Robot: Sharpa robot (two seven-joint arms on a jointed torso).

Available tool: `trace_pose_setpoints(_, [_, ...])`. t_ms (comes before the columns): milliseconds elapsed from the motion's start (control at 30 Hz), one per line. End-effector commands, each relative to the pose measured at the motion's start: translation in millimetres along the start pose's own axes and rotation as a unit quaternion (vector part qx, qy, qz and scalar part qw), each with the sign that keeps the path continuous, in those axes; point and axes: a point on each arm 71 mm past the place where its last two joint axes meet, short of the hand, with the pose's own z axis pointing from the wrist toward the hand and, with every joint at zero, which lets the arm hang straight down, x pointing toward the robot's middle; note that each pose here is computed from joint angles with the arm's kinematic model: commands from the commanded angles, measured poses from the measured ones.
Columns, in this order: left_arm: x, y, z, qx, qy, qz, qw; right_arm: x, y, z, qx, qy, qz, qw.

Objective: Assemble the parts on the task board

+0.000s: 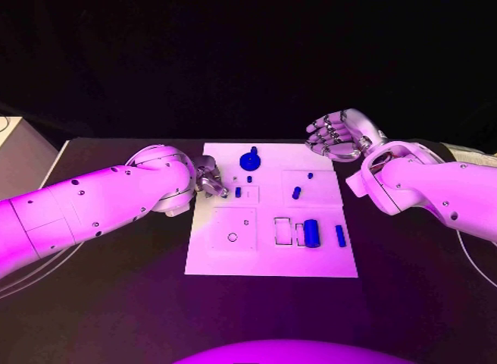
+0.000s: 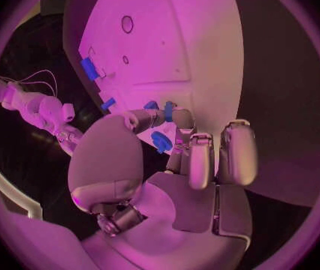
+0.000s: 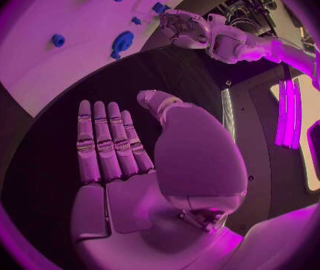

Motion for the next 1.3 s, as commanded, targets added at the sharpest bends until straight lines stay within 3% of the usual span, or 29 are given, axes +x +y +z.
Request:
trace_pose_setpoints(33, [18.7,2.4,2.7,-0.007,0.047,0.005,0.999,1.0,1.3,-0.3,-0.006,0.006,0.0,1.0])
trace_pose_setpoints(1300, [11.2,11.1,1.3,-0.01,-0.007,-0.011,1.0,0.6,1.1,-0.5,-0.006,0.006,0.001,1.0])
